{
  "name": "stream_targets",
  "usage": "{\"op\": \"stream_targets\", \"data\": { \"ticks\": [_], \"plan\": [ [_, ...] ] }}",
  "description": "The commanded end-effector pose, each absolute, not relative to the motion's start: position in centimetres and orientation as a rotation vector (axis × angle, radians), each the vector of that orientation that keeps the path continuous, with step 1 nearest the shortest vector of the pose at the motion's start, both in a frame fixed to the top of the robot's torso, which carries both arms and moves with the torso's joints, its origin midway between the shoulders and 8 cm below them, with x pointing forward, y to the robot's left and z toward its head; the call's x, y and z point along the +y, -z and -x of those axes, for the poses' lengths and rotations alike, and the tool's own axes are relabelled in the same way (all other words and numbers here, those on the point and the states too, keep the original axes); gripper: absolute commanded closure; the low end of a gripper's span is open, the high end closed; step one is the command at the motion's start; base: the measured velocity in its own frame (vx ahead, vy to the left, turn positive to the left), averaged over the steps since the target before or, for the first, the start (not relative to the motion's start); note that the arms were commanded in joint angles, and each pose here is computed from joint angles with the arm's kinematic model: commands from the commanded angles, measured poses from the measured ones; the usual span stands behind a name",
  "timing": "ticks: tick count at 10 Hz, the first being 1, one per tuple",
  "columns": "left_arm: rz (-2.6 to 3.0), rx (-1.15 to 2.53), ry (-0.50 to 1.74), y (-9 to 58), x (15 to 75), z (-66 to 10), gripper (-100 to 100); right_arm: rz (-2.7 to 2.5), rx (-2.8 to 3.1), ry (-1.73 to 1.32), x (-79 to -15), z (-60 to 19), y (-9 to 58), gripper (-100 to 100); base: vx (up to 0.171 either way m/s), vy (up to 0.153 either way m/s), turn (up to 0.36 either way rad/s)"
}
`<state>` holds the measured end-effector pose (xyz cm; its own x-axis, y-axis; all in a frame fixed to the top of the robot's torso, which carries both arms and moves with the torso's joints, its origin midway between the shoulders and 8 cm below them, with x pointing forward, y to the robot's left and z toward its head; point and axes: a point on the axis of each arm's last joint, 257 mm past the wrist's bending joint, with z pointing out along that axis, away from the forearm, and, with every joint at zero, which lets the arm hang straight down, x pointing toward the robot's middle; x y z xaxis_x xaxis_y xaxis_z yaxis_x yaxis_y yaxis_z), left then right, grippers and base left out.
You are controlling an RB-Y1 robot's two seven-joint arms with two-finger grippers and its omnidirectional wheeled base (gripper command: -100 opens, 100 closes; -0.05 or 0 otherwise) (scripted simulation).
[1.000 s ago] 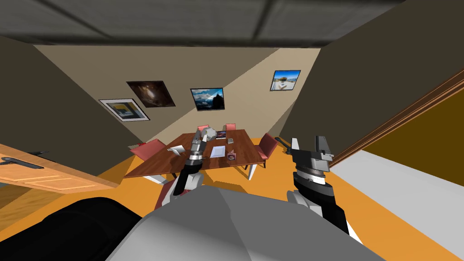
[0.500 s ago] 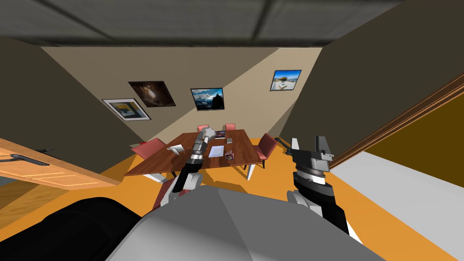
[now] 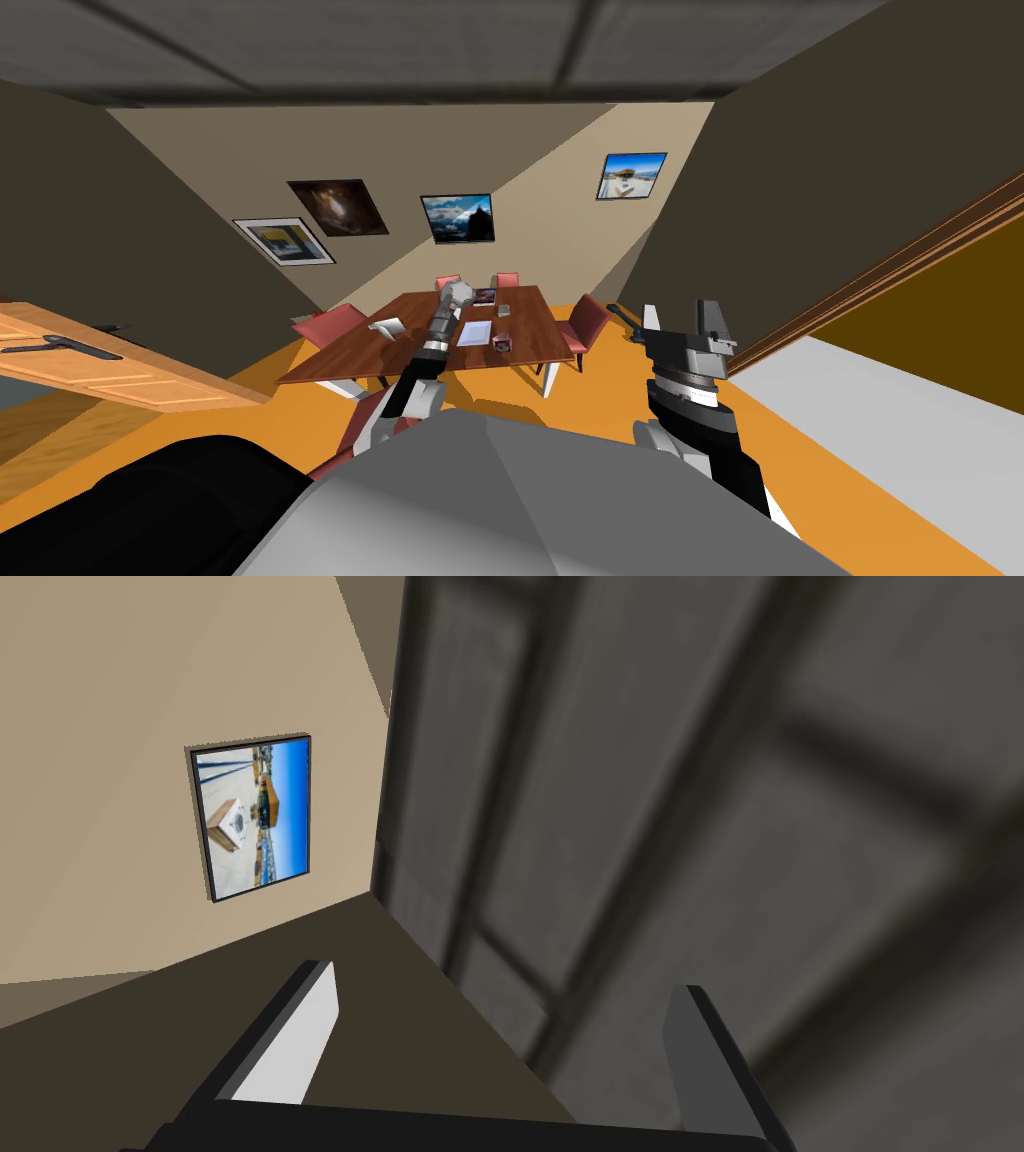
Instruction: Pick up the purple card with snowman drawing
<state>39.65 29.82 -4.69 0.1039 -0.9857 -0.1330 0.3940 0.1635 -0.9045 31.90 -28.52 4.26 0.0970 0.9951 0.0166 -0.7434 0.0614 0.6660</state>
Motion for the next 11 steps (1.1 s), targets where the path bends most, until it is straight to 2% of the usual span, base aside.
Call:
{"op": "stream_targets", "data": {
  "ticks": [1,11],
  "plan": [
    [0.87,0.952,1.197,5.8,30.1,-40.2,-100,-0.602,0.523,-1.409,-28.5,-31.9,-4.3,0,-0.002,-0.079,0.03],
    [1.109,1.15,1.093,13.6,32.2,-42.3,-100,-0.602,0.523,-1.409,-28.5,-31.9,-4.3,0,0.009,-0.072,0.023]
  ]
}}
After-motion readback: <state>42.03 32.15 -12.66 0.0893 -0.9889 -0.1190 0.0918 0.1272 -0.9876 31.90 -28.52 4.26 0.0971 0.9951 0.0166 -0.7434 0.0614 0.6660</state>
